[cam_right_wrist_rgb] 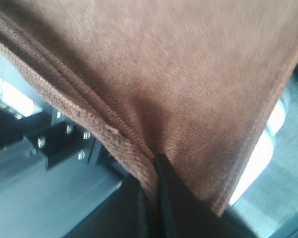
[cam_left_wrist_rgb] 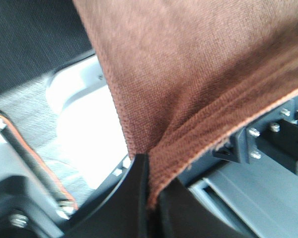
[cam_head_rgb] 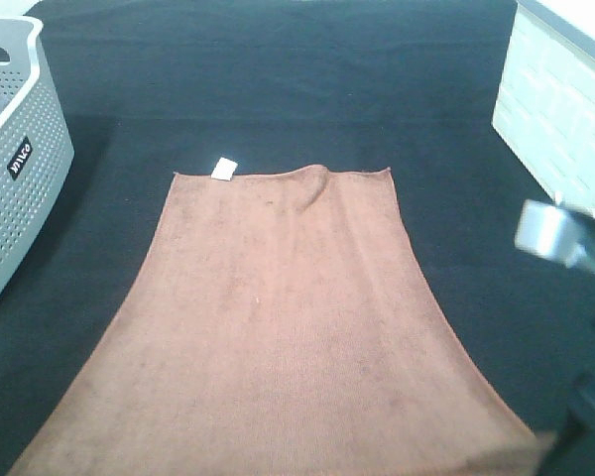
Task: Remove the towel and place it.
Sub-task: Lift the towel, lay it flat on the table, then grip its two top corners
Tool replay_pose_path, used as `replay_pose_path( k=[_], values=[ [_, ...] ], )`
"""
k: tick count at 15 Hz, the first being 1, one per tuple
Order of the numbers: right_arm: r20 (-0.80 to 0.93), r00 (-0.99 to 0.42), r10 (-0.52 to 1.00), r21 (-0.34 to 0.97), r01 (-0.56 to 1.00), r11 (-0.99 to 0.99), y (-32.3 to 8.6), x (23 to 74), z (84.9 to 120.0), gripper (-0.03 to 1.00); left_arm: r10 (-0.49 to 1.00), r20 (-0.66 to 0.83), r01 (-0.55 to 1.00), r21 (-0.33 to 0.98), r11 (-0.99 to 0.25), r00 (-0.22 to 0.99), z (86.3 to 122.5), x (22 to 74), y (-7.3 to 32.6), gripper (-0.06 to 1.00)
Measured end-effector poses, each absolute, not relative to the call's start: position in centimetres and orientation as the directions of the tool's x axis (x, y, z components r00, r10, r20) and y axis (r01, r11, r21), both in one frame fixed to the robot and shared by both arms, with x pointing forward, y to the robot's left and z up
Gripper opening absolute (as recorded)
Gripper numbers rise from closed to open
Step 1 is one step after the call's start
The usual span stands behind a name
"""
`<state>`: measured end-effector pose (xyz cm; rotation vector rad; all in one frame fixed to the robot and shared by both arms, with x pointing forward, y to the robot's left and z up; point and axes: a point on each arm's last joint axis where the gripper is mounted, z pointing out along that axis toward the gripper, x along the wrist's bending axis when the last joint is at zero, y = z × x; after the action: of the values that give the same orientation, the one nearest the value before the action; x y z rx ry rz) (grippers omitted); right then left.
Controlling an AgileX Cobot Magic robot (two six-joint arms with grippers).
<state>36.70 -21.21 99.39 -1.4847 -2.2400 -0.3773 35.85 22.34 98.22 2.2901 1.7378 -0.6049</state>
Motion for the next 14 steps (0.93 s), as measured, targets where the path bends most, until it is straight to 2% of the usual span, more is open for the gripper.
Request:
replay_pose_path(
  k=[4,8,14],
  values=[
    [0.486,-0.334,0.808,-0.060,0.909,0.412,-21.5,36.2,98.2,0.00,0.859,-0.460,0.940,-0.130,-0.315,0.225,97.7,34.6,21.6,0.00],
    [0.492,-0.277,0.825,-0.169,0.899,0.403,-21.2,37.0,96.5,0.00,0.893,-0.434,0.939,-0.243,-0.243,0.118,96.7,35.2,21.3,0.00],
    [0.472,-0.212,0.856,-0.261,0.894,0.365,-20.9,38.4,93.8,0.00,0.908,-0.409,0.931,-0.290,-0.221,0.089,96.4,36.7,20.8,0.00]
  ],
)
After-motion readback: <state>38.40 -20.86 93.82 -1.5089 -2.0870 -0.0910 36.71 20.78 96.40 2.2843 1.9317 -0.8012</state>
